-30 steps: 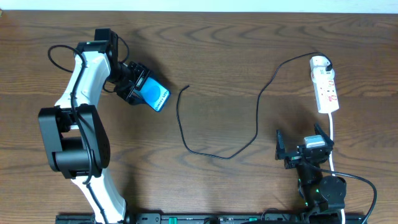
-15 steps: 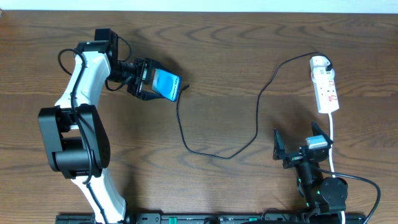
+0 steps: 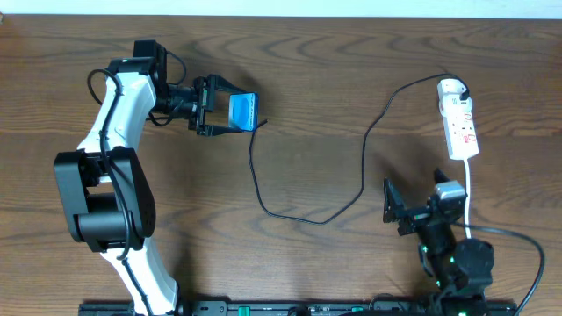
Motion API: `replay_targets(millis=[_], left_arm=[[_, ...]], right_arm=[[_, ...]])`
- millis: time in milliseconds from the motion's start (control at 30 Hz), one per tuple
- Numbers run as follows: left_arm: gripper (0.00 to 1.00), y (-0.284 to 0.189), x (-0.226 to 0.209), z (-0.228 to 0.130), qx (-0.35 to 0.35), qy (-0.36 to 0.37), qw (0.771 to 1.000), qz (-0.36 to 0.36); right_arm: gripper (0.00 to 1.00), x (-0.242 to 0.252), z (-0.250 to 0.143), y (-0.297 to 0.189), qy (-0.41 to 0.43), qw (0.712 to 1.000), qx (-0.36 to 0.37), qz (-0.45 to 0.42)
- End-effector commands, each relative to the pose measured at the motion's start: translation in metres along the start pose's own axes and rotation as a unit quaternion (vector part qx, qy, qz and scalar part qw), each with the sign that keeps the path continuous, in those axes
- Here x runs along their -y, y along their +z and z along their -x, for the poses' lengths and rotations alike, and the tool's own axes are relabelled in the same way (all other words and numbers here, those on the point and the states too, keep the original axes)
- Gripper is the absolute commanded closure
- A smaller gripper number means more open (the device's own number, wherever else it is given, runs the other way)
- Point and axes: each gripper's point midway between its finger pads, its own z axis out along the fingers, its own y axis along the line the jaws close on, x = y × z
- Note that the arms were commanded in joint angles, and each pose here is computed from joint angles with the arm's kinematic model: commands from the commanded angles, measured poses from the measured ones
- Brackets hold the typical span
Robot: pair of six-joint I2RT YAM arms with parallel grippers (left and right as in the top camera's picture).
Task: Plug charger to phone and switch on socket
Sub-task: 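Raise the phone upright with the left gripper toward the center, then move the right gripper from the power strip toward the cable end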
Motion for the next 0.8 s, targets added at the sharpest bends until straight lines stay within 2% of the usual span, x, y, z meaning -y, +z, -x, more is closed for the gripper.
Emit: replay_targets(millis=[0, 233, 400, 600, 767], left_arm=[[0.31, -0.006, 0.009, -0.018, -0.032, -0.009, 0.999, -0.019], [0.31, -0.006, 0.009, -0.018, -0.032, -0.009, 0.999, -0.019], [0.31, -0.006, 0.009, -0.017, -0.032, -0.018, 0.999, -0.019], [0.31, -0.006, 0.009, -0.017, -0.032, -0.022, 0.999, -0.019], [0.31, -0.006, 0.009, -0.017, -0.032, -0.022, 0.999, -0.018]], right_arm=[[0.01, -0.009, 0.022, 0.006, 0.009, 1.0, -0.011, 0.02], [0.01, -0.019, 0.046, 0.043, 0.022, 0.995, -0.077, 0.053], [0.01, -0.03, 0.044, 0.067, 0.042, 0.984, -0.145, 0.092], [0.01, -0.043, 0.037, 0.088, 0.071, 0.964, -0.219, 0.132], [0.01, -0.046, 0.026, 0.1, 0.091, 0.936, -0.309, 0.141]])
